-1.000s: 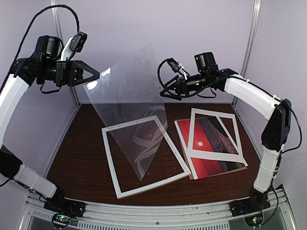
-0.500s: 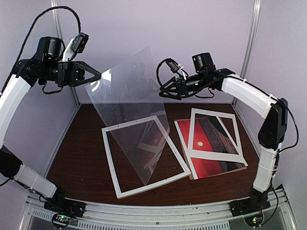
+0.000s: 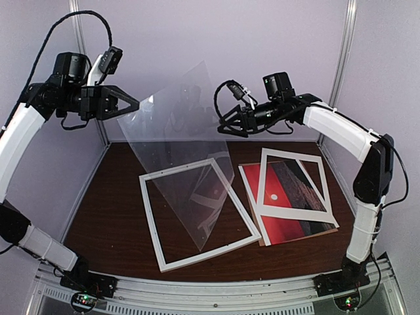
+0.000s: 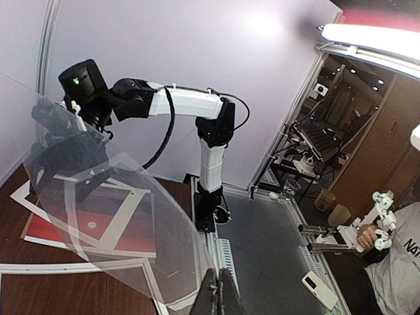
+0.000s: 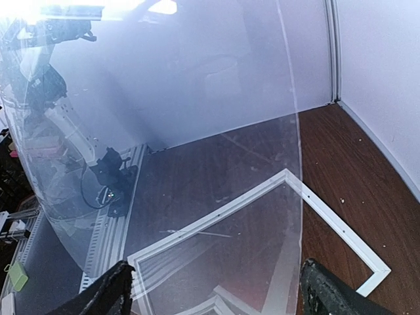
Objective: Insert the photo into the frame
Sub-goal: Pass from the left arm to the right, then move the mat board to the center of the board.
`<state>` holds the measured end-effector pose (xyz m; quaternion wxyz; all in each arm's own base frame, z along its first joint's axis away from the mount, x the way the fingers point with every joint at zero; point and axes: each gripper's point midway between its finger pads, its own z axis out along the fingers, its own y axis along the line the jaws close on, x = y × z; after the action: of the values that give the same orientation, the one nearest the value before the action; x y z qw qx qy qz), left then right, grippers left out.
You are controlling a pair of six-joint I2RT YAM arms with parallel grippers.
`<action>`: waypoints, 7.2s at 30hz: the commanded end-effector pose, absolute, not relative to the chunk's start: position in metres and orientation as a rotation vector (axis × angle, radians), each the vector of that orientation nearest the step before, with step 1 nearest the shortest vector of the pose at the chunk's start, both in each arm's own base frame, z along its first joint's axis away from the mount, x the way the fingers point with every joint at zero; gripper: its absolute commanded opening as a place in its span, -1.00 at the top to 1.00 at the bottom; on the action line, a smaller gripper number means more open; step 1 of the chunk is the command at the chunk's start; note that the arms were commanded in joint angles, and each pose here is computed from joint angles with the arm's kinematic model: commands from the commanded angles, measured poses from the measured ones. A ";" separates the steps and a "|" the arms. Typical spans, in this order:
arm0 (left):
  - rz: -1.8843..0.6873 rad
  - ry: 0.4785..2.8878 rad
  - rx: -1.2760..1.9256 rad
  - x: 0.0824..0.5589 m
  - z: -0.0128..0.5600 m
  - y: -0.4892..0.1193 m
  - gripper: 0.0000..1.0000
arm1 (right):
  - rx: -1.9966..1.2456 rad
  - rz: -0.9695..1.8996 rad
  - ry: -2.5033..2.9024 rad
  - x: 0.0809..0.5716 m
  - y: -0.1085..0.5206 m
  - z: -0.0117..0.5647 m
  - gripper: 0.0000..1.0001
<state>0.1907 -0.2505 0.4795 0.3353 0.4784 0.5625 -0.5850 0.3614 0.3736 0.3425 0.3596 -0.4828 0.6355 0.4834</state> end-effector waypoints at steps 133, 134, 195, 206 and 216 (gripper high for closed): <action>-0.752 2.306 0.010 0.410 0.278 -0.108 -0.58 | -0.628 1.448 2.067 0.342 0.307 0.365 1.00; -0.759 2.342 -0.016 0.405 0.263 -0.107 -0.64 | -0.607 1.447 2.081 0.341 0.305 0.367 1.00; -0.376 2.874 0.318 0.391 0.028 -0.175 0.39 | -0.540 1.287 2.226 0.341 0.282 0.337 1.00; -0.489 2.827 0.256 0.371 0.067 -0.180 -0.29 | -0.527 1.309 2.239 0.350 0.285 0.328 1.00; -0.497 2.754 0.128 0.345 0.079 -0.164 -0.37 | -0.501 1.365 2.199 0.335 0.320 0.356 1.00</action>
<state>0.3379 -0.1630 0.0671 0.1314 0.0661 0.9756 -0.1629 0.3439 0.2936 0.3280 0.2291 -0.1759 0.8272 0.4820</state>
